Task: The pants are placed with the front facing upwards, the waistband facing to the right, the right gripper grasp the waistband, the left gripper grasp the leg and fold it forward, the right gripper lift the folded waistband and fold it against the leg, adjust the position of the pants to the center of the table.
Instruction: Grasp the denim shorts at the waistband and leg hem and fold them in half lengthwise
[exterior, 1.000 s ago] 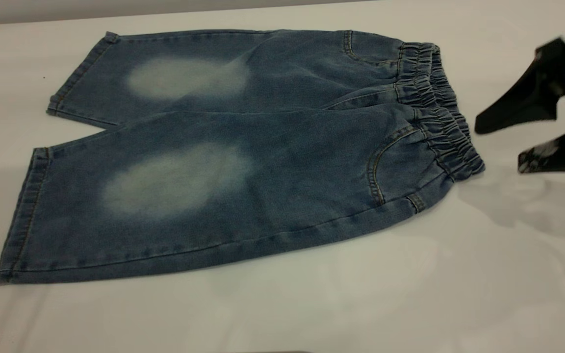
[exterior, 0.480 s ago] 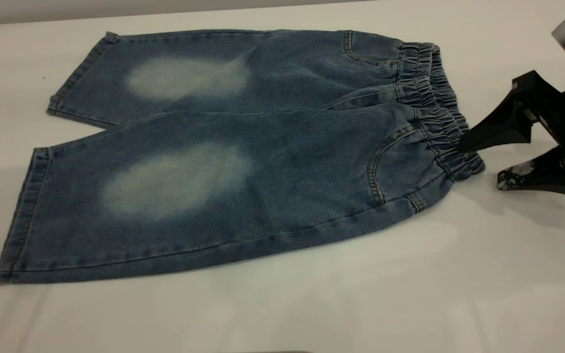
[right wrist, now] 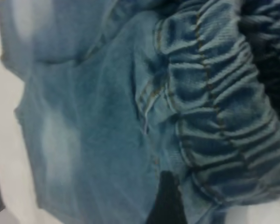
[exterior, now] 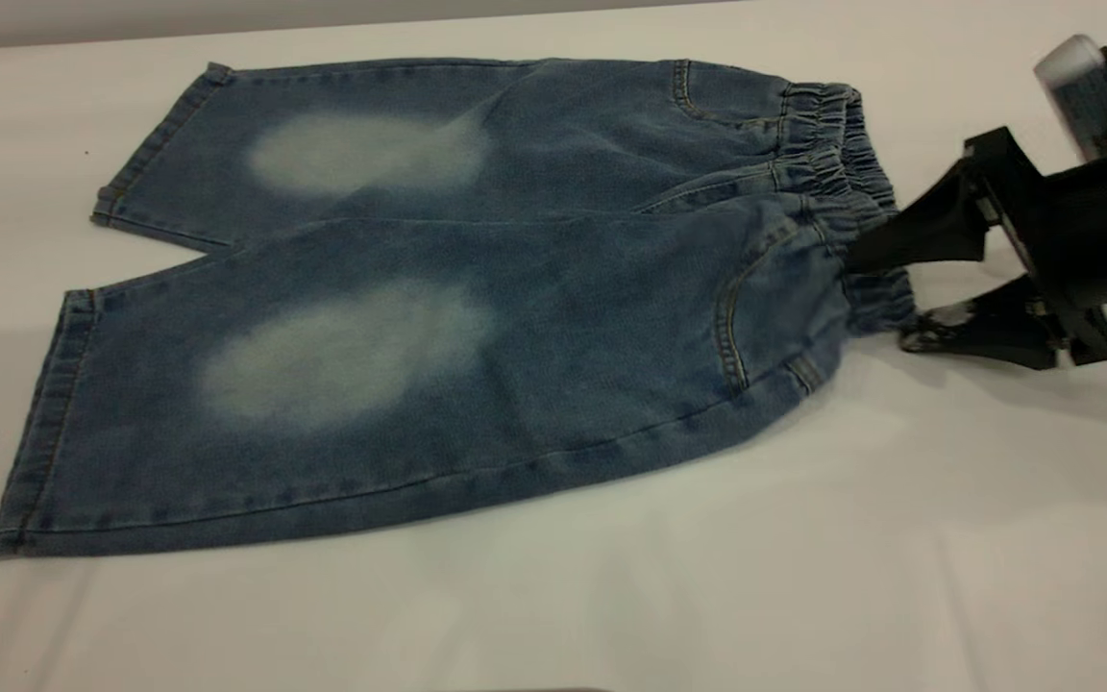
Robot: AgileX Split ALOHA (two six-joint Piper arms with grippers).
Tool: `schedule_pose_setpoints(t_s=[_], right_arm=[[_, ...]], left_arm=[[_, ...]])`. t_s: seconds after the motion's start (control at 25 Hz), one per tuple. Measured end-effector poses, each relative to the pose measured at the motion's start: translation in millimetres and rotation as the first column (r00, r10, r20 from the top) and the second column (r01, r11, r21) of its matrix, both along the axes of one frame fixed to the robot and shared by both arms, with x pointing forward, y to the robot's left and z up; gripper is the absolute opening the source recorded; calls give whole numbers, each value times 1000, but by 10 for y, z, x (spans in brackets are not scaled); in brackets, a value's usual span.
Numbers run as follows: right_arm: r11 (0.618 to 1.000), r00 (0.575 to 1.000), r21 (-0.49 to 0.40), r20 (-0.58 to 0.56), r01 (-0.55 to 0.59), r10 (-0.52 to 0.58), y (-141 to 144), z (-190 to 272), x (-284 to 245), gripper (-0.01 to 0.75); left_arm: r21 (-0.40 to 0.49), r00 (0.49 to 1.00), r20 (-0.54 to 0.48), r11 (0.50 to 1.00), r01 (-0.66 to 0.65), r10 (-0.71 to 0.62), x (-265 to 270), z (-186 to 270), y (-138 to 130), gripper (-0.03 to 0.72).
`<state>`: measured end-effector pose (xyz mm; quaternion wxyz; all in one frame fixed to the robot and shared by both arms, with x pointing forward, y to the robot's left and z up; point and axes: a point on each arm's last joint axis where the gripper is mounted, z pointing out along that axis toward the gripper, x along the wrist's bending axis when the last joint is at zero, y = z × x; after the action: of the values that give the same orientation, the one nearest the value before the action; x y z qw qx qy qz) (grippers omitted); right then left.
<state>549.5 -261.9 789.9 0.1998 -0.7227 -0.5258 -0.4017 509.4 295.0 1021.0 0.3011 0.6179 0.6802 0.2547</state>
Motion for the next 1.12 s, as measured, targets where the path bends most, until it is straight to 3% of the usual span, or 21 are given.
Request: schedule_pose_setpoints(t_s=[0.52,1.12], right_arm=[[981,988,171,133,-97,74,198,93,242,512],[965,976,219,191,-143,102,142,275,529,511]], left_arm=[[-2,1000,4,1000,-2,3,2,3,0,547],[-5,1000,4,1000,-4,4,2,3,0,547]])
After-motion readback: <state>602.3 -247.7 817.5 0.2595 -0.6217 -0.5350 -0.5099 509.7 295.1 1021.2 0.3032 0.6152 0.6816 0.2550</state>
